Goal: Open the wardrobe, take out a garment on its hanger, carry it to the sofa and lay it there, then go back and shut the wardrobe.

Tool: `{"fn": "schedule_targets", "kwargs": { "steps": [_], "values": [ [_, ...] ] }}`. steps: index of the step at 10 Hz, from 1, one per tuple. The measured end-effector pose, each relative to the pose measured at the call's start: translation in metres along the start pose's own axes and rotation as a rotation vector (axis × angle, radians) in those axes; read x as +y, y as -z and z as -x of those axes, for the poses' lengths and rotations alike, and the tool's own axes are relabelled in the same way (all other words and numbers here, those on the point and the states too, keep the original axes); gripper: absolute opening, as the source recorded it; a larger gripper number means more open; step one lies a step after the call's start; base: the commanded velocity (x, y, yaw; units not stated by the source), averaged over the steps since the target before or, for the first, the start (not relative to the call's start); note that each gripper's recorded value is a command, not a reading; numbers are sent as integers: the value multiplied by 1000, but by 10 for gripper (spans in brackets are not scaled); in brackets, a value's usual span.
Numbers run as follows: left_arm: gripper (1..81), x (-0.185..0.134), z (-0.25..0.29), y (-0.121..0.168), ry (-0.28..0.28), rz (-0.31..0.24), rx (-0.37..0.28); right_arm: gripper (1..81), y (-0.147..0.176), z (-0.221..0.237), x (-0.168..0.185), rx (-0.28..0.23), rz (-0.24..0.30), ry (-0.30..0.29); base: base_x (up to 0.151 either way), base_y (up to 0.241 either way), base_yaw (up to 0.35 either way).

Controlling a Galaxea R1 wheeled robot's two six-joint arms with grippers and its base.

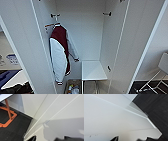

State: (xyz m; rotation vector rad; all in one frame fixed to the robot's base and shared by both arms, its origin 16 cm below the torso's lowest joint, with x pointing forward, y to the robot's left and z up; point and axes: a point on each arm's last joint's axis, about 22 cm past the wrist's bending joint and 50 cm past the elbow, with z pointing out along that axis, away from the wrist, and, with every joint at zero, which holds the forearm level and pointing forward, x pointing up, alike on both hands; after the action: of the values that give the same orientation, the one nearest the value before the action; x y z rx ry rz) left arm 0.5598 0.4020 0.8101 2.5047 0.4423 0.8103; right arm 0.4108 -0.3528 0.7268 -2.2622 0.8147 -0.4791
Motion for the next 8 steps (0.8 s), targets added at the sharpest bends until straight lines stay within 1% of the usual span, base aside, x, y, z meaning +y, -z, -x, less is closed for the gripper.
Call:
{"fn": "schedule_targets", "kwargs": {
  "steps": [1,2,3,4,5,6,7,8],
  "values": [
    [811,19,24,-21,-18,7,-57,811,-16,36,-31,-62,-63,5,0,0,0],
    [811,47,60,-46,-40,29,-134,811,-22,64,-55,-116,-111,29,0,0,0],
    [811,96,102,-72,-36,101,-198,811,-27,102,-74,-191,-149,46,0,0,0],
    [811,149,139,-85,-87,195,-250,811,-36,138,-92,-253,-188,70,0,0,0],
    [811,176,179,-94,-94,240,-307,811,-41,158,-107,-284,-219,92,0,0,0],
    [811,149,207,-97,-87,201,-340,811,-43,163,-106,-284,-222,113,0,0,0],
    [811,89,227,-96,-82,104,-362,811,-48,162,-93,-273,-202,124,0,0,0],
    [811,48,253,-92,-90,43,-390,811,-56,166,-73,-266,-172,124,0,0,0]
  ]
}}
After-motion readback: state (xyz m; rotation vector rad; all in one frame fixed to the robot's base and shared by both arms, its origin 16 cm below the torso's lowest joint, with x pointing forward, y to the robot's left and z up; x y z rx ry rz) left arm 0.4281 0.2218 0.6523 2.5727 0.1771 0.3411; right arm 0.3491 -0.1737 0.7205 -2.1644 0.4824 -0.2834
